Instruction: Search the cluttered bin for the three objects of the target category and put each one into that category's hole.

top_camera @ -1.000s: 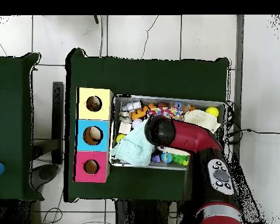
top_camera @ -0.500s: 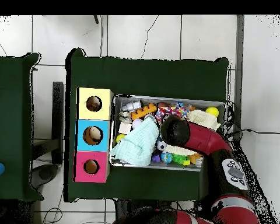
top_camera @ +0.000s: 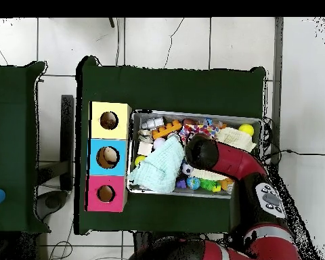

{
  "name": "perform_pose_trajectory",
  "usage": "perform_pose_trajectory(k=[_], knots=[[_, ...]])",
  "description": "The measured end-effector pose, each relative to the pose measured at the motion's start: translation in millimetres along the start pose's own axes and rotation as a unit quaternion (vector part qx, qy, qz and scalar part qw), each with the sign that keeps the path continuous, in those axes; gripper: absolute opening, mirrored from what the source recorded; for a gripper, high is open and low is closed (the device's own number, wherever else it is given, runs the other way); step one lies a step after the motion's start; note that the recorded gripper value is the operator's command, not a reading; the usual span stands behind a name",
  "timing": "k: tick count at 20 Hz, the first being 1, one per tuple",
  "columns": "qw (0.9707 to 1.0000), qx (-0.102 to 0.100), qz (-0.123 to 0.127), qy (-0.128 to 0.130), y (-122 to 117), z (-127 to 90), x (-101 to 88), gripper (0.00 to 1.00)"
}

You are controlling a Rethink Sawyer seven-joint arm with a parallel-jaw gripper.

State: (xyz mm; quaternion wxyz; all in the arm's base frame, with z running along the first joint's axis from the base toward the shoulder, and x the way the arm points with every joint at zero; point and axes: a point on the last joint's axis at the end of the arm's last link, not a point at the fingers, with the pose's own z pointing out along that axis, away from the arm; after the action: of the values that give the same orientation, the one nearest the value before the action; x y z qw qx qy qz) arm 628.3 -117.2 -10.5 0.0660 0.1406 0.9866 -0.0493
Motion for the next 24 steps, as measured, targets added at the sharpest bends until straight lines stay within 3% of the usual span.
perform_pose_trajectory(k=[5, 6, 20, 24], knots=[[1.0000, 0.000, -0.004, 0.000, 1, 1, 1.2, 1.00], [1.0000, 0.001, -0.007, 0.000, 1, 1, 2.1, 0.00], [0.9999, -0.011, -0.007, 0.002, 3, 2, 0.5, 0.00], [0.9997, -0.016, -0.009, 0.015, 10, -9, 3.3, 0.00]])
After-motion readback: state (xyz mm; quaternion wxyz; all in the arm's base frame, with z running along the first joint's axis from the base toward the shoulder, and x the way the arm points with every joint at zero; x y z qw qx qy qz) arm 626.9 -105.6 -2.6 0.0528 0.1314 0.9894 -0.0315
